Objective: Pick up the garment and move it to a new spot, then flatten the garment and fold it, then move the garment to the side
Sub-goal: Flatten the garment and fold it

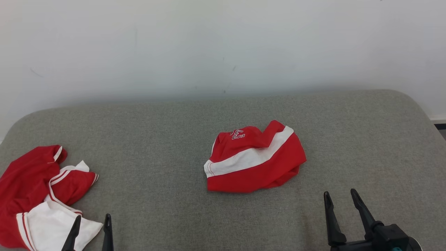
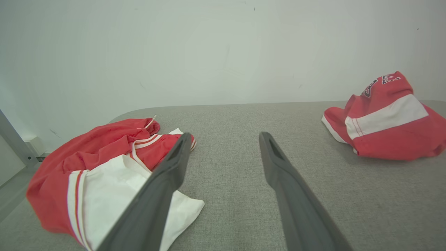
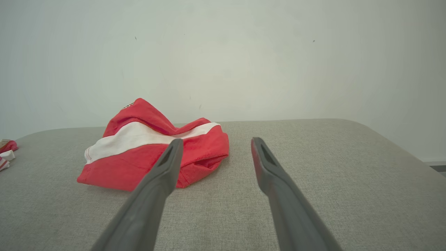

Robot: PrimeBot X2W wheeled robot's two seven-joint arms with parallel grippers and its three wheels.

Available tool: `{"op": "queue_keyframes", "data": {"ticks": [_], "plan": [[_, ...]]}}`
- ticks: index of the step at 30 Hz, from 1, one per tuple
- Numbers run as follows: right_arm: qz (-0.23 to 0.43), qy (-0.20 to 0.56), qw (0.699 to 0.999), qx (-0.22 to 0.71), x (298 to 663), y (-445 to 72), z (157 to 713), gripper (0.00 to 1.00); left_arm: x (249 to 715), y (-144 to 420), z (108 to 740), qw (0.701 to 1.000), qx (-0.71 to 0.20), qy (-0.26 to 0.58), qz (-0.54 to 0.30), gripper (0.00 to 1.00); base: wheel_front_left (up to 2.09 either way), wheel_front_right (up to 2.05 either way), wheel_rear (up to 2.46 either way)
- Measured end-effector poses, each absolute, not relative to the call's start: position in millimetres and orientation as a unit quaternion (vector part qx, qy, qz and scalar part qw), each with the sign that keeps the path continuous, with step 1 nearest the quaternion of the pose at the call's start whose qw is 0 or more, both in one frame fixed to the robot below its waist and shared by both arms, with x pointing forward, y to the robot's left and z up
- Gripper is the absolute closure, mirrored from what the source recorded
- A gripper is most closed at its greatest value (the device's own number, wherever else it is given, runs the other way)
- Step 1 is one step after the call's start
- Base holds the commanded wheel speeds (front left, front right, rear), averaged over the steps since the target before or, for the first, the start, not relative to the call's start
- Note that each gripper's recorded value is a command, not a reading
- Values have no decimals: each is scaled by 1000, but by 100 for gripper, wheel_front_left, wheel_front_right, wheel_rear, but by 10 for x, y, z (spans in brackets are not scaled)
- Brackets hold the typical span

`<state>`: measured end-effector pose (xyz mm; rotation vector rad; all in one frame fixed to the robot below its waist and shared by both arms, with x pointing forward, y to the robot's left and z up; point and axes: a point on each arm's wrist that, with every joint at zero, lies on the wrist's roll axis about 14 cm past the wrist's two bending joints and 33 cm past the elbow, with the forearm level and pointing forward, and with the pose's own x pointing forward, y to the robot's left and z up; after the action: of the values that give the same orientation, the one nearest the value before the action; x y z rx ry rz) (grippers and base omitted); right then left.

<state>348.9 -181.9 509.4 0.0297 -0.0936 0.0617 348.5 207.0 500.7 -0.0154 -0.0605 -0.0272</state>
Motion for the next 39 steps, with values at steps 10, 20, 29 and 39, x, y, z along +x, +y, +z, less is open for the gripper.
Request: {"op": "queue_keyframes", "data": {"ticks": [10,20,29,39], "plan": [[32,-45,998,17,3488,-1810,5082,0,3483,2079,5021,999,-9,-31,-12,0,0,0,0],[32,-41,998,17,3488,-1812,5059,0,3492,2078,5015,999,-13,-30,-11,0,0,0,0],[19,-39,999,18,3449,-1888,5040,0,3693,1785,5056,997,-34,-35,-52,0,0,0,0],[-27,-27,999,16,3311,-2167,4970,0,4189,977,5059,985,-58,-20,-161,0,0,0,0]]}}
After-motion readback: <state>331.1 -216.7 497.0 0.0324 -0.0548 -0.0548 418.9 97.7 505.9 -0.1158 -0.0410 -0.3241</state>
